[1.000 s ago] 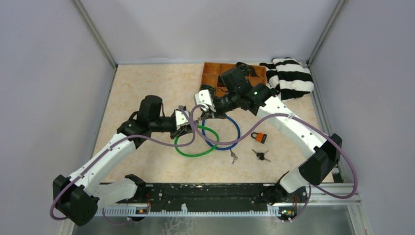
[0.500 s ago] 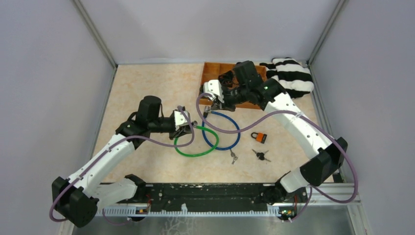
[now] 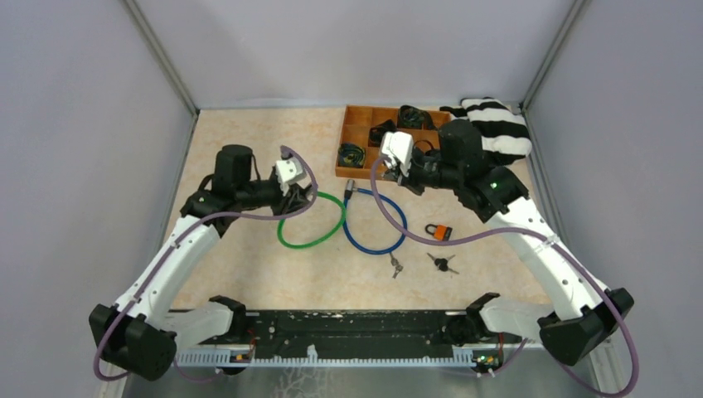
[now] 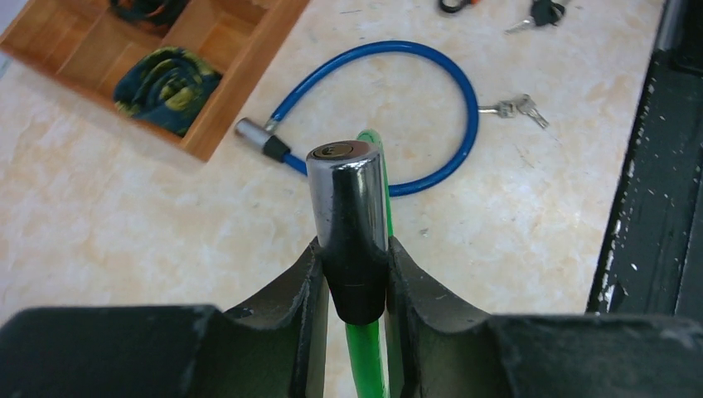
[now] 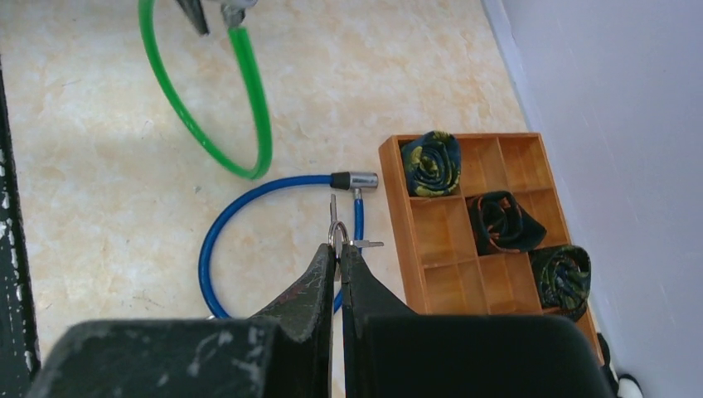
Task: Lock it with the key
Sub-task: Place the lock at the center of the board.
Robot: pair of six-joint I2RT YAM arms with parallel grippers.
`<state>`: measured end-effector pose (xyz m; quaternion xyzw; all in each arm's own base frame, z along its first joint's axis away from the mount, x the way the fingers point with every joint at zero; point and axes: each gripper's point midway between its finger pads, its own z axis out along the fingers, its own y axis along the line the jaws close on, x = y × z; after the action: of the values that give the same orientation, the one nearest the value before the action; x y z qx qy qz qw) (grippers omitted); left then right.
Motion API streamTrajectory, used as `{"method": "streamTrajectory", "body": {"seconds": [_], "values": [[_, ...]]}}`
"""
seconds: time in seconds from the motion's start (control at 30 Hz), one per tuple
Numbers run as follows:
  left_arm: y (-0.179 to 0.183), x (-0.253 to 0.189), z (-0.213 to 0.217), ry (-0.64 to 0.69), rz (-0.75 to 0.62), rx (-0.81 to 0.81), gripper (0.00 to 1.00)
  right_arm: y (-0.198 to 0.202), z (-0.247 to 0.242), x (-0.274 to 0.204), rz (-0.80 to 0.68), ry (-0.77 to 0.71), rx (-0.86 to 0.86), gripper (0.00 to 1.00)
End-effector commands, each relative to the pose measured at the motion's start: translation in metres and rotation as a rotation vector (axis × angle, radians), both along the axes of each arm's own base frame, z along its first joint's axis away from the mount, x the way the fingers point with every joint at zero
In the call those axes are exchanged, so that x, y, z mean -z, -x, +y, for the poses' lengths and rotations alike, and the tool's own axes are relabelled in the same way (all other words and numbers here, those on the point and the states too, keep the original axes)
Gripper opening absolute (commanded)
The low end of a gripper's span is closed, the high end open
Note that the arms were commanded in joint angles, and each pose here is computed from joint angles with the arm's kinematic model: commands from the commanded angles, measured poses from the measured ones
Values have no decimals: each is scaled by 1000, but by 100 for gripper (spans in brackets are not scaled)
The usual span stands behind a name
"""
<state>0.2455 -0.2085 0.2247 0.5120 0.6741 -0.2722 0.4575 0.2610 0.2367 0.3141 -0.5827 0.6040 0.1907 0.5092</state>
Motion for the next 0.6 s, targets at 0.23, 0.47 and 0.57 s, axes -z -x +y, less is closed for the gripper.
{"method": "streamTrajectory", "body": {"seconds": [0.23, 0.47, 0.57], "values": [[-55, -22, 44, 157, 263, -204, 0, 0, -10, -10, -29, -94, 91, 0], [-86, 8, 83, 209, 499, -304, 0, 1, -9, 7, -5, -84, 84, 0], [-94, 26, 89, 234, 598, -298, 0, 1, -6, 13, 11, -80, 73, 0]]}}
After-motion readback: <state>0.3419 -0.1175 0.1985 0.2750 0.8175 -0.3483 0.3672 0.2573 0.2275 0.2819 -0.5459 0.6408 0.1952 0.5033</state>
